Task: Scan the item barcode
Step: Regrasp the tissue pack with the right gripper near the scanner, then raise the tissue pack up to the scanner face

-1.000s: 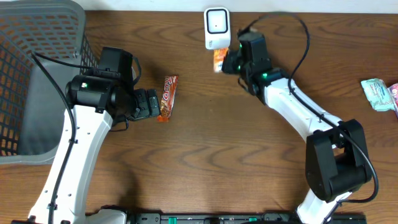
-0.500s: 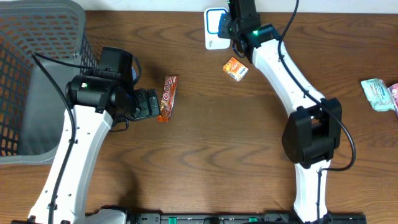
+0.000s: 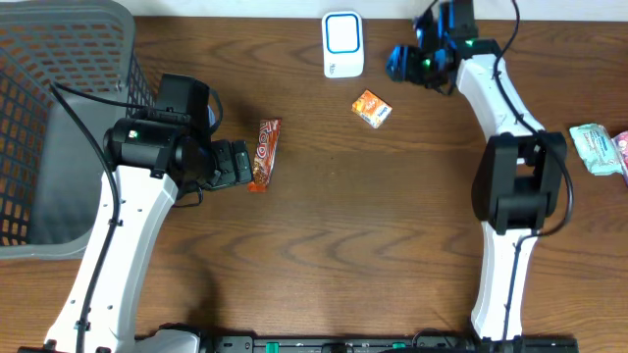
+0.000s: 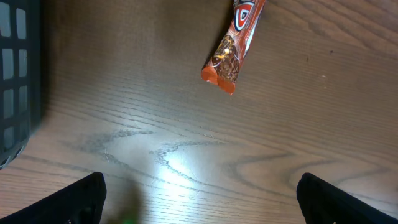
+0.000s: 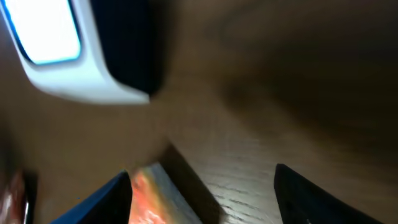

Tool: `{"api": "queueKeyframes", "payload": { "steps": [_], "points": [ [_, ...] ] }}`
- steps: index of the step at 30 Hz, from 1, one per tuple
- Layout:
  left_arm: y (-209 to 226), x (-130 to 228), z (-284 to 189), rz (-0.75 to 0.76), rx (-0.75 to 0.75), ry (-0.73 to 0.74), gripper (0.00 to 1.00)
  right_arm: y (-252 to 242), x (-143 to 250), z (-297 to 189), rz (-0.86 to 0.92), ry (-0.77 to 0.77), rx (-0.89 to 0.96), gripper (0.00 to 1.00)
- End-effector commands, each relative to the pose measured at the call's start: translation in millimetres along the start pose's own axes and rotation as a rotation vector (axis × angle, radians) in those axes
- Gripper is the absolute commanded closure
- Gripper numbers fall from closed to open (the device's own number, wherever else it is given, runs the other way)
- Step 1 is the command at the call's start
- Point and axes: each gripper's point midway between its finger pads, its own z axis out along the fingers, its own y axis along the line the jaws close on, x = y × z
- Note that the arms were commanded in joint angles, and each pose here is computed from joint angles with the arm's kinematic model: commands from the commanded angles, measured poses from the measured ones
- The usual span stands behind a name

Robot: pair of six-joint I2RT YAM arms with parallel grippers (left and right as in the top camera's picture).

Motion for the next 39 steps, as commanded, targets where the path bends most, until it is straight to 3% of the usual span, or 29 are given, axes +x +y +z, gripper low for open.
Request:
{"api": "queueKeyframes", "payload": {
  "steps": [1,10,17,25,28,29,34,39],
  "points": [
    [1,0,0,-0.011,-0.007,0.003,0.02,24,31,27,-0.059,0.105,-0.257,0.31],
    [1,0,0,-0.012,-0.008,0.003,0.02,13,74,70,-0.037,0.214,-0.332,0.32],
    [1,0,0,-0.012,-0.007,0.003,0.02,-2,89,63,-0.080,0.276,-0.256,0.44],
    [1,0,0,-0.012,-0.007,0.003,0.02,-44,117,57,-0.093,0.400,-0.013,0.66],
    [1,0,0,-0.012,-0.007,0.003,0.02,-39,119,58,-0.095,0.408,-0.020,0.83],
    [1,0,0,-0.012,-0.007,0.003,0.02,-36,120,59,-0.095,0.411,-0.020,0.99],
    [1,0,0,-0.012,-0.008,0.003,0.02,-20,110,56,-0.054,0.393,-0.030,0.99],
    [1,0,0,-0.012,-0.008,0.003,0.02,10,62,30,-0.135,0.268,0.005,0.99]
  ]
}}
